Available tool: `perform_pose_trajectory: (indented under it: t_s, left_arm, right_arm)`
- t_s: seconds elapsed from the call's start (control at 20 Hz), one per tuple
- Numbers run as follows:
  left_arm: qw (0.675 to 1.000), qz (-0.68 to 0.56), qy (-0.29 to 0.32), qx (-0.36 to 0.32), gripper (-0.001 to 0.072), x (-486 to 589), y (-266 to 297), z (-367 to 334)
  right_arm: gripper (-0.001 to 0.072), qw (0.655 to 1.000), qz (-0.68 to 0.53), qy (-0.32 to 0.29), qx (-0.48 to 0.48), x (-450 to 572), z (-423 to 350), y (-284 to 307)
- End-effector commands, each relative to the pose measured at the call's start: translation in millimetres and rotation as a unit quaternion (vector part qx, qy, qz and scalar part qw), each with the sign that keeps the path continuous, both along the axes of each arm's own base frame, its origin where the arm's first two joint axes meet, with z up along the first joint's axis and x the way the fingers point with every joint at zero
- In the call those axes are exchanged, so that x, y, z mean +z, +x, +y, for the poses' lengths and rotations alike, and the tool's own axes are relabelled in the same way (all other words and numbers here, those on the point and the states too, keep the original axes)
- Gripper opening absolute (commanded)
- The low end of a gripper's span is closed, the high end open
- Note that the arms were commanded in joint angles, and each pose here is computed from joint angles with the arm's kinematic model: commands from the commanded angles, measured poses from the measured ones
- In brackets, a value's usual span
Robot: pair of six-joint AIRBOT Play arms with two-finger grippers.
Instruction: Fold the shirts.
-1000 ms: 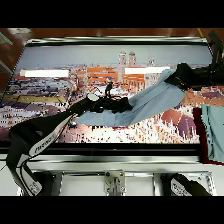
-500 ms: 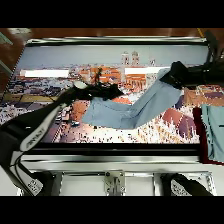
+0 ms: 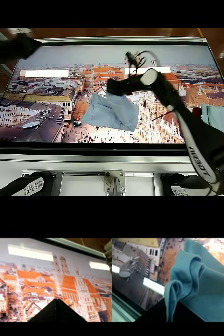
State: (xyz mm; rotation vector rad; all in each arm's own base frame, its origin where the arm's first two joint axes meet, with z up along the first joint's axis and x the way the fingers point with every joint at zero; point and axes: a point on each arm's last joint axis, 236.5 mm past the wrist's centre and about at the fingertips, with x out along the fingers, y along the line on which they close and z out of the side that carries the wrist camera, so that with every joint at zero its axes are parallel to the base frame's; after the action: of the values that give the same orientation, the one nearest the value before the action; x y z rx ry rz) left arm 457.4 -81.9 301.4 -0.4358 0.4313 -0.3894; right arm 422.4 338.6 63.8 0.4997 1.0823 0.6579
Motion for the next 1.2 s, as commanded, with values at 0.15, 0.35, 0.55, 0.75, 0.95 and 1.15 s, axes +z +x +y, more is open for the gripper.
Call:
perform_pose_trajectory:
  t_s: [0.15,0.35,0.55,0.75,0.95,1.15]
  left_arm:
    - [0.999,-0.009,0.048,0.017,0.0038,36,-73,28]
    - [0.999,0.011,0.047,0.012,0.0038,21,-70,27]
    - [0.998,0.019,0.052,0.014,0.0038,13,-69,29]
    - [0.998,0.022,0.055,0.016,0.0038,10,-68,31]
    - [0.998,0.033,0.053,0.015,0.0038,1,-62,32]
    - [0.998,0.054,0.028,0.0,0.0039,-13,-49,23]
  right_arm:
    - [0.0197,0.985,0.103,0.115,-0.078,-72,88,5]
    - [0.0634,0.987,0.115,0.11,-0.03,-64,81,-8]
    - [0.0644,0.983,0.145,-0.051,0.096,-76,-22,-49]
    - [0.0644,0.946,0.233,-0.226,0.024,-102,-197,-49]
    - [0.0703,0.946,0.27,-0.177,-0.04,-138,-218,-52]
    - [0.0703,0.958,0.27,-0.09,-0.035,-167,-168,-47]
